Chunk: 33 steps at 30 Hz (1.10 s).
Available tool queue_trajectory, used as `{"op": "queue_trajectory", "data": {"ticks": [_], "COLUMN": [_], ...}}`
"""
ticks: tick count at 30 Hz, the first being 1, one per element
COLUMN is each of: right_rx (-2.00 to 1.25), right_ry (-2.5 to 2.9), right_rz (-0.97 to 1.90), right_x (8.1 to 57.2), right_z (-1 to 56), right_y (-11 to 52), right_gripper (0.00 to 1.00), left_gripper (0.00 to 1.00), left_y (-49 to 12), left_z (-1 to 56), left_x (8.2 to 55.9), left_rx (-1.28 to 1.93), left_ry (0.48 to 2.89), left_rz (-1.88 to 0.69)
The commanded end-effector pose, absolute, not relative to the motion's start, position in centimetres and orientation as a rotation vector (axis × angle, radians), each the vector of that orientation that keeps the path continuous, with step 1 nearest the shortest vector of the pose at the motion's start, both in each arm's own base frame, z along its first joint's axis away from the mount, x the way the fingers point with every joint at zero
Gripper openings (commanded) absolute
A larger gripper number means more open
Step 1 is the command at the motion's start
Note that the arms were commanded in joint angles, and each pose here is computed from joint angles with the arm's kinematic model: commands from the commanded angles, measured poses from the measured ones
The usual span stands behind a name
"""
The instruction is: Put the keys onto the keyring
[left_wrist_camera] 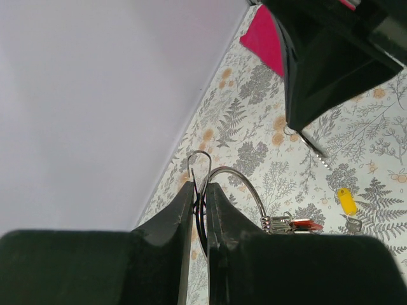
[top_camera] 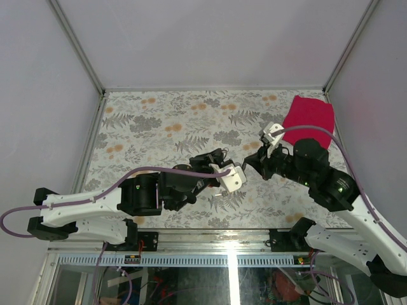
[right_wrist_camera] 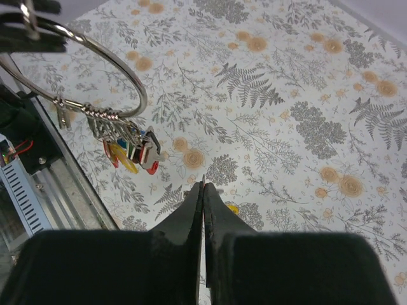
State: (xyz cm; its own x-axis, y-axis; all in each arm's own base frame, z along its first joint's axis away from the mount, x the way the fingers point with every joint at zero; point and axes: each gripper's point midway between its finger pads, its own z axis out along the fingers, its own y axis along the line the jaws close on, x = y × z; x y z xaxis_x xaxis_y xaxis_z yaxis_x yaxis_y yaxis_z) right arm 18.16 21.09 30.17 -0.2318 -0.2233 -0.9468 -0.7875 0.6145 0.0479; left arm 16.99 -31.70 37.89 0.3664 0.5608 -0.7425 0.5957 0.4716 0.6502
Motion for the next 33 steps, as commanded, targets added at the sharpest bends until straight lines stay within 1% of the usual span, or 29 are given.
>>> {"op": "queue_trajectory", "data": {"ticks": [1, 5, 10, 15, 21, 28, 33], "right_rx": [-0.785, -0.812, -0.945, -1.036, -1.071, -1.042, -0.940], "right_ry": [1.708, 1.681, 1.655, 1.649, 1.641, 1.690, 1.711], "right_rz": [0.693, 0.702, 0.708, 0.705, 0.698, 0.690, 0.675], "right_x": [17.5, 16.8, 15.1, 14.5, 14.7, 15.2, 16.1], "right_z": [34.1, 36.2, 37.7, 38.5, 38.4, 39.1, 39.6], "right_y": [20.7, 20.5, 20.1, 20.3, 20.6, 20.6, 20.4], "right_gripper": [0.00, 0.00, 0.00, 0.00, 0.00, 0.00, 0.00], "left_gripper": [0.00, 0.00, 0.00, 0.00, 0.00, 0.00, 0.00], "left_y": [-31.6, -31.9, -32.1, -32.1, -32.1, -31.5, -30.9], "left_z": [39.9, 40.3, 40.9, 40.9, 40.7, 40.3, 40.2], "left_x": [16.3, 15.3, 14.4, 14.4, 14.6, 15.2, 16.0], "left_rx": [1.143, 1.164, 1.178, 1.184, 1.182, 1.158, 1.125], "left_ry": [1.228, 1.199, 1.168, 1.171, 1.185, 1.210, 1.213], "left_rz": [-0.102, -0.179, -0.257, -0.251, -0.240, -0.193, -0.127]}}
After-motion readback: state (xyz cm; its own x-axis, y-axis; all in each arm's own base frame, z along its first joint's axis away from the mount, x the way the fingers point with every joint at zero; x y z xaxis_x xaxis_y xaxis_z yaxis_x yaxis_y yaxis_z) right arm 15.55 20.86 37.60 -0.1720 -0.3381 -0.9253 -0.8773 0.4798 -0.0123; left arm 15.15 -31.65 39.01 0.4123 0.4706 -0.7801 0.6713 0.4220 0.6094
